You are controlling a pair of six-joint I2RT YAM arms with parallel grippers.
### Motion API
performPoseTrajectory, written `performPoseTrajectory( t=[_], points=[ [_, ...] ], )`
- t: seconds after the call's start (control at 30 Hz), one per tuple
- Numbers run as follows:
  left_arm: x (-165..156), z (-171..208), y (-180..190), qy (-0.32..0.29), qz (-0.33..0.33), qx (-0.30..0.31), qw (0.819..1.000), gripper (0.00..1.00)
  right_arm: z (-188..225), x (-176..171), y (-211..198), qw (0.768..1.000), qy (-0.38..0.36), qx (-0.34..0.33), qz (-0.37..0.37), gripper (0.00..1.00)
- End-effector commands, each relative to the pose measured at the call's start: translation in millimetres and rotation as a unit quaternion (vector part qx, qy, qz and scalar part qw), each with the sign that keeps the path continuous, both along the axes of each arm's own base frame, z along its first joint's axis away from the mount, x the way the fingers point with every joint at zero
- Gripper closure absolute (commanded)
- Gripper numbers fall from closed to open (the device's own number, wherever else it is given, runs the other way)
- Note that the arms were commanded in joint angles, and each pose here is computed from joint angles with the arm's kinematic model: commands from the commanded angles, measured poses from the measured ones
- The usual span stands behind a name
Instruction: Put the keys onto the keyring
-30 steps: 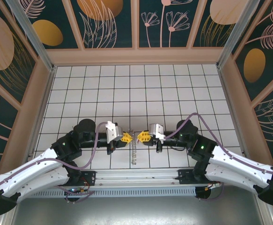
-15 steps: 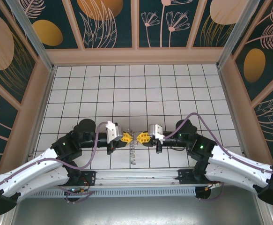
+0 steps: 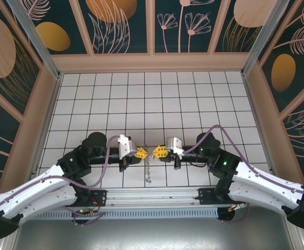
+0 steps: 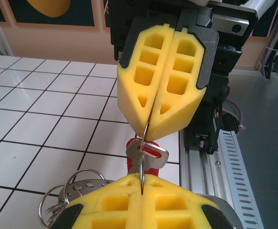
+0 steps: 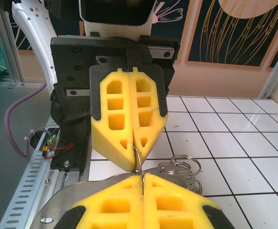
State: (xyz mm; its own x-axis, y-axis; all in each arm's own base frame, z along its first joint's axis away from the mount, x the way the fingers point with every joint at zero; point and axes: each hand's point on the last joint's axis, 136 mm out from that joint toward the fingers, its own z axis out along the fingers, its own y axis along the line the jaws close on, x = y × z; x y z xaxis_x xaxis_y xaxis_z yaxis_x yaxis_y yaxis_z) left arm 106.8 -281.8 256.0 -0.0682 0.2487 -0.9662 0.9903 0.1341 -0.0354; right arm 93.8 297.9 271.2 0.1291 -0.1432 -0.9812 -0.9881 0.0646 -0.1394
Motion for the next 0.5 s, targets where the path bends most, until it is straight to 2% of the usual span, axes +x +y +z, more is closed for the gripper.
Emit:
performPoseTrajectory(
  t=[0.0, 0.47],
  points=[
    [-4.5, 18.8, -2.8, -0.021, -0.016, -0.022, 0.999, 1.0, 14.1, -0.3, 1.6, 1.0, -0.003, 0.02, 0.006, 1.0],
    [-4.2, 17.9, -3.0, -0.019, -0.016, -0.021, 0.999, 1.0, 12.2, -3.1, 2.4, 1.0, 0.001, 0.018, 0.015, 1.0]
  ],
)
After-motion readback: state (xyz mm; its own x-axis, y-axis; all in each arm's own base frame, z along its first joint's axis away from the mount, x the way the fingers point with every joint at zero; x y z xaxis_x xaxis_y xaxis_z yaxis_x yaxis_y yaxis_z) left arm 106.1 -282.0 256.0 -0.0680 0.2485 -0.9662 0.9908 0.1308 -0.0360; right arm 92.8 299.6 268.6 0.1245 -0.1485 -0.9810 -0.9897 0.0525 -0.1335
